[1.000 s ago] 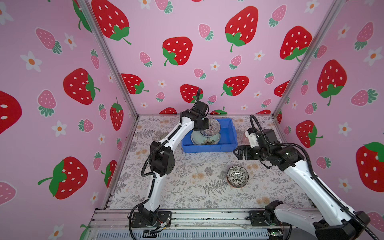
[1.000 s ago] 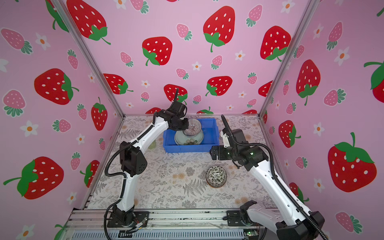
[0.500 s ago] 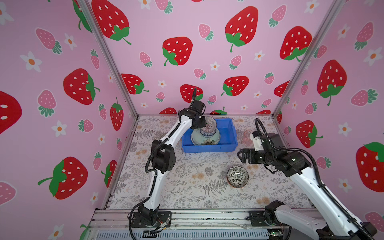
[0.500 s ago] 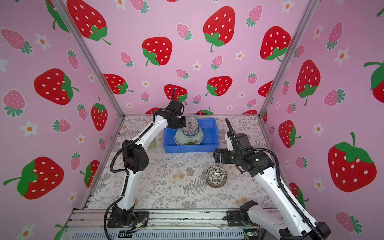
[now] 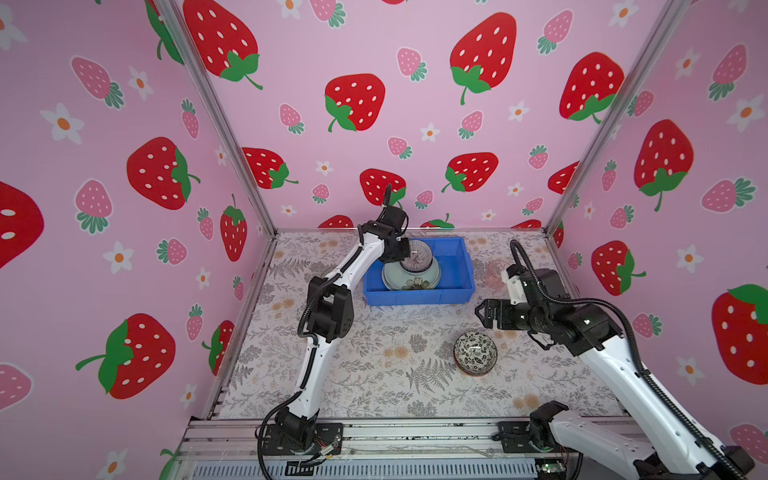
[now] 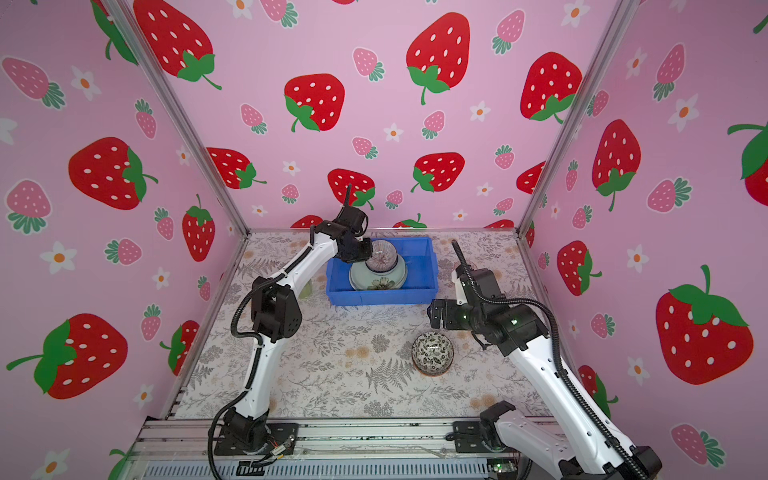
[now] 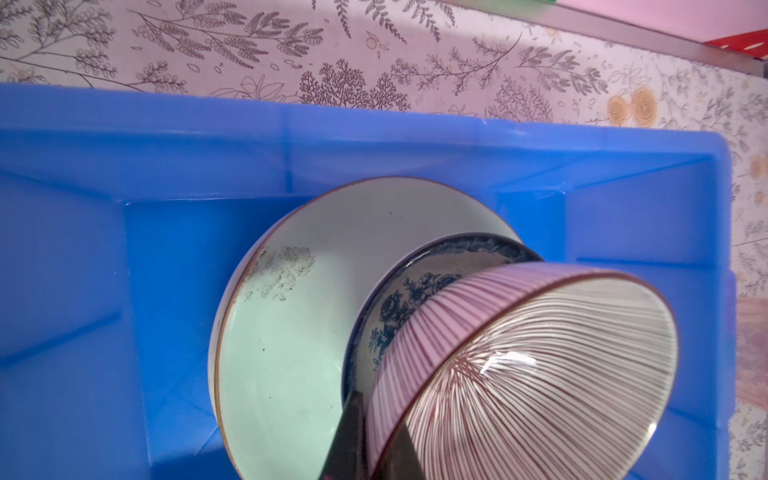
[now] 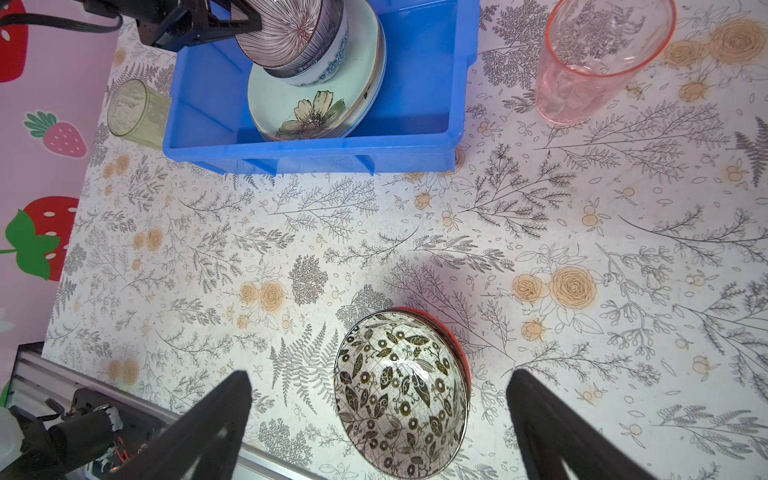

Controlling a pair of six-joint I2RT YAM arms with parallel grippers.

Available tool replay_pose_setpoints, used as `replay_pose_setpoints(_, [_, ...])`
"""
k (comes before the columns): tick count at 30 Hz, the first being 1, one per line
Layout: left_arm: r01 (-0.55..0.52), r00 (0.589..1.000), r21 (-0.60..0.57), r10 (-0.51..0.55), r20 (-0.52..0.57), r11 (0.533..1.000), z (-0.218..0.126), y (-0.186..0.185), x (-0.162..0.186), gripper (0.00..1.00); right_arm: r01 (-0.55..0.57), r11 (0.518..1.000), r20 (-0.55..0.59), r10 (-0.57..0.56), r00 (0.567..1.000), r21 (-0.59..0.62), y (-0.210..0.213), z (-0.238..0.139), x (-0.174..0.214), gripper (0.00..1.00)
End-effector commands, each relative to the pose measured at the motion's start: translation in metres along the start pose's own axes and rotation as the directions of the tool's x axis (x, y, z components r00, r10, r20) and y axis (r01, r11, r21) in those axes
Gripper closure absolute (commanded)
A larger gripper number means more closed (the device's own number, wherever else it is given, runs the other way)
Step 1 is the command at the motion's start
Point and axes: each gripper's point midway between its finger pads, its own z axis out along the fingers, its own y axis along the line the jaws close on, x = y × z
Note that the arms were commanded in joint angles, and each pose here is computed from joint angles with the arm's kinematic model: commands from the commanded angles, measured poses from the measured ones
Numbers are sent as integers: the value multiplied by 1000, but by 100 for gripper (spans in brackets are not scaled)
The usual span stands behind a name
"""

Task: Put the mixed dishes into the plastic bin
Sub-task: 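Lower the striped bowl into the bin onto the blue-and-white bowl with the left gripper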

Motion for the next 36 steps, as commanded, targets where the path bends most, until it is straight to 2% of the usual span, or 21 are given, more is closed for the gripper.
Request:
replay_pose_setpoints(1, [-3, 998, 55, -1, 65, 998, -17, -13, -20, 99, -10, 1000, -11, 10, 1000, 13, -3, 4, 0, 1])
replay_pose_setpoints(11, [-6, 1000, 111, 5, 10, 994, -7, -19, -10, 95, 0, 1000, -23, 0, 1000, 8, -1, 11, -2, 1])
replay_pose_setpoints(13, [-6, 1000, 114, 6, 8, 993, -6, -19, -10, 90, 2, 1000, -25, -2, 1000, 9, -1, 12, -3, 1])
replay_pose_setpoints(36, [1, 1000, 127, 1, -15, 992, 0, -20, -5, 82, 16, 1000, -39, -15, 999, 17, -2, 21, -3, 1])
